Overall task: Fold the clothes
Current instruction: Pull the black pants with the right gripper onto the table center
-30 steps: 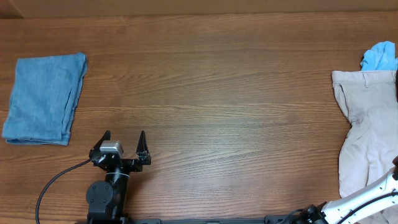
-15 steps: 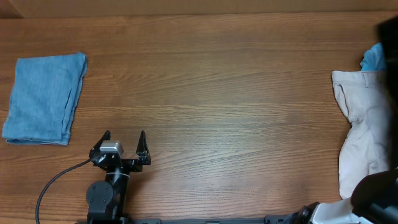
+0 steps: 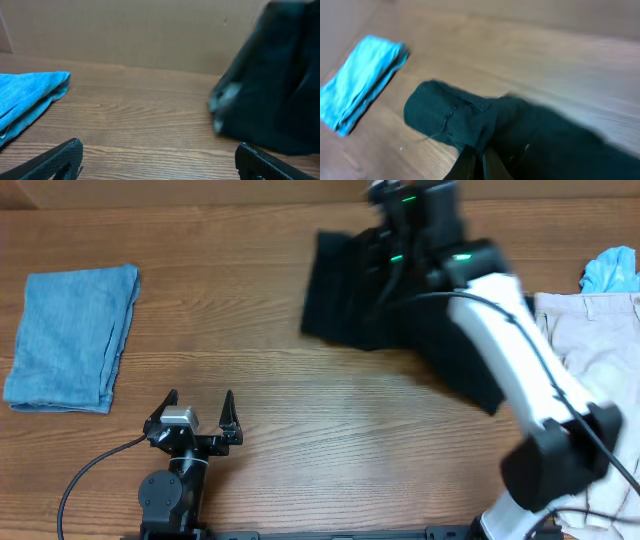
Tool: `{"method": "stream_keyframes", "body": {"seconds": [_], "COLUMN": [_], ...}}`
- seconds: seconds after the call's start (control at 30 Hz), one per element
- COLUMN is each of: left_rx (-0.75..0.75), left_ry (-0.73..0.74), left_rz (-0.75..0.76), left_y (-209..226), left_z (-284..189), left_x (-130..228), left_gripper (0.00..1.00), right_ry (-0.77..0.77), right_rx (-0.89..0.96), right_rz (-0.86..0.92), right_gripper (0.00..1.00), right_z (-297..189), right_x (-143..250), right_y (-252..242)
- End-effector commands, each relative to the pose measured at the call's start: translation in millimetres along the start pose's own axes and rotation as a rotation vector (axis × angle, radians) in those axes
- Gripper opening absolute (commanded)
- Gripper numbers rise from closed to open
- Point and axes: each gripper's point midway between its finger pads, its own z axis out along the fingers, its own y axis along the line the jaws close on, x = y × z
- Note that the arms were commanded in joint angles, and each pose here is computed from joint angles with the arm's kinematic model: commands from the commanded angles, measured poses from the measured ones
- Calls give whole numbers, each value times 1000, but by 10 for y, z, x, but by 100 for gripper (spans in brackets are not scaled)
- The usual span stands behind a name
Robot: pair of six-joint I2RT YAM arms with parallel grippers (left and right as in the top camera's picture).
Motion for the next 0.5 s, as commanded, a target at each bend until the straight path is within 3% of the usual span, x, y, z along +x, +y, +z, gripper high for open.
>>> {"method": "stream_keyframes", "body": {"seconds": [0.0,0.2,0.37,0.4,0.47], "left_rx": [-7,-7,-7,-7,-7], "left_ry": [-5,-5,-5,-5,-5], "left_rz": [18,18,18,18,18], "left_y": [14,14,14,14,14], "left_z": [-3,-3,-3,-3,-3], "left_x": [-1,-1,-1,-1,-1], "left_gripper": [100,100,100,100,100], "right_ry": [40,120,300,353,397], "right_rx": [-56,-109,-59,-44,-38], "right_rz": [-33,-68,6,27,41], "right_gripper": [4,4,4,15,23], "right_z": [330,475,364,318,277], "right_x": [146,415,829,949,1050], "right_y": [380,747,552,506,492]}}
